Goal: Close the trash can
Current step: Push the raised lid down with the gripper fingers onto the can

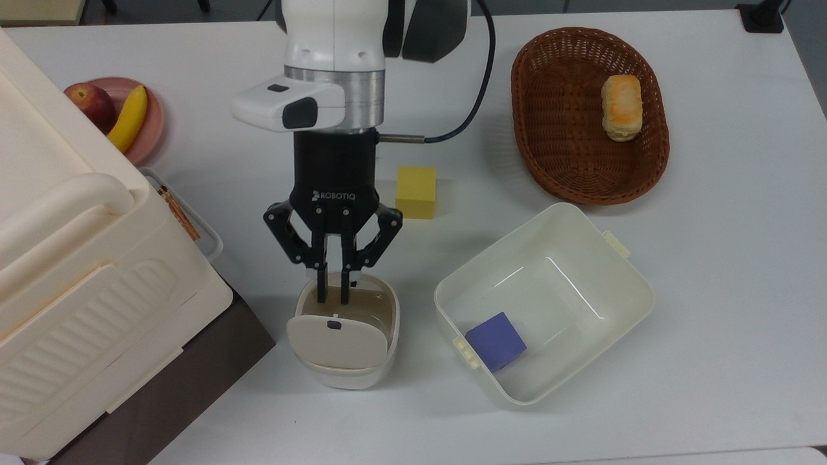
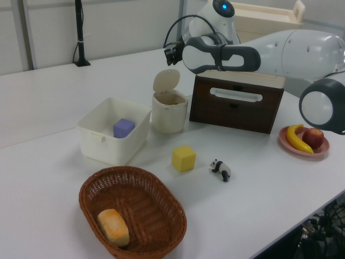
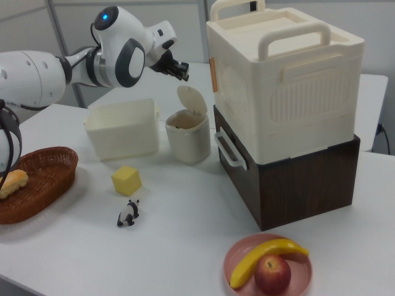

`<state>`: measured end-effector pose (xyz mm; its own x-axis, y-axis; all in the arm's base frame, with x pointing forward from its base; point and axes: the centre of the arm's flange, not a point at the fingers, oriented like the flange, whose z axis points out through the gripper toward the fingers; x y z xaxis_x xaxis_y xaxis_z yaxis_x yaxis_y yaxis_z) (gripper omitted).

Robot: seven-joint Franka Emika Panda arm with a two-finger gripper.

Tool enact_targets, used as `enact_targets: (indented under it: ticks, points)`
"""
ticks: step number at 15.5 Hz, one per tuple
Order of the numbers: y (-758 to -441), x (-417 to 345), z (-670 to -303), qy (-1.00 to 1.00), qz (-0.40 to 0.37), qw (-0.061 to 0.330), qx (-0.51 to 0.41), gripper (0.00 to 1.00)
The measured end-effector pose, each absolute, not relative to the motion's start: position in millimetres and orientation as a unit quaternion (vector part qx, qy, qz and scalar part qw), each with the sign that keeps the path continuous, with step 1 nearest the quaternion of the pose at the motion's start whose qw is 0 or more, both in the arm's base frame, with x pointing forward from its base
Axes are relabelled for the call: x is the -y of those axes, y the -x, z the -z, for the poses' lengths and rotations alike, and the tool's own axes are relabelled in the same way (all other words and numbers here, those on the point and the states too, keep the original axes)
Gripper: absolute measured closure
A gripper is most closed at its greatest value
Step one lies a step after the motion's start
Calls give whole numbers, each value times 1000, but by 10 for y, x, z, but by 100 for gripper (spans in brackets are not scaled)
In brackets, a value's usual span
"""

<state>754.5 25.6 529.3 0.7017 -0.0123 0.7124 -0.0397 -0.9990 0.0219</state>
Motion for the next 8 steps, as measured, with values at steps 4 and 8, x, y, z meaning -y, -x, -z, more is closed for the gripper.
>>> enact_targets:
  ticks: [4, 8]
  points:
    - [-7594, -197, -5249, -915, -402, 21, 16, 78]
    - [-7651, -157, -5161, -915, -401, 21, 27, 83]
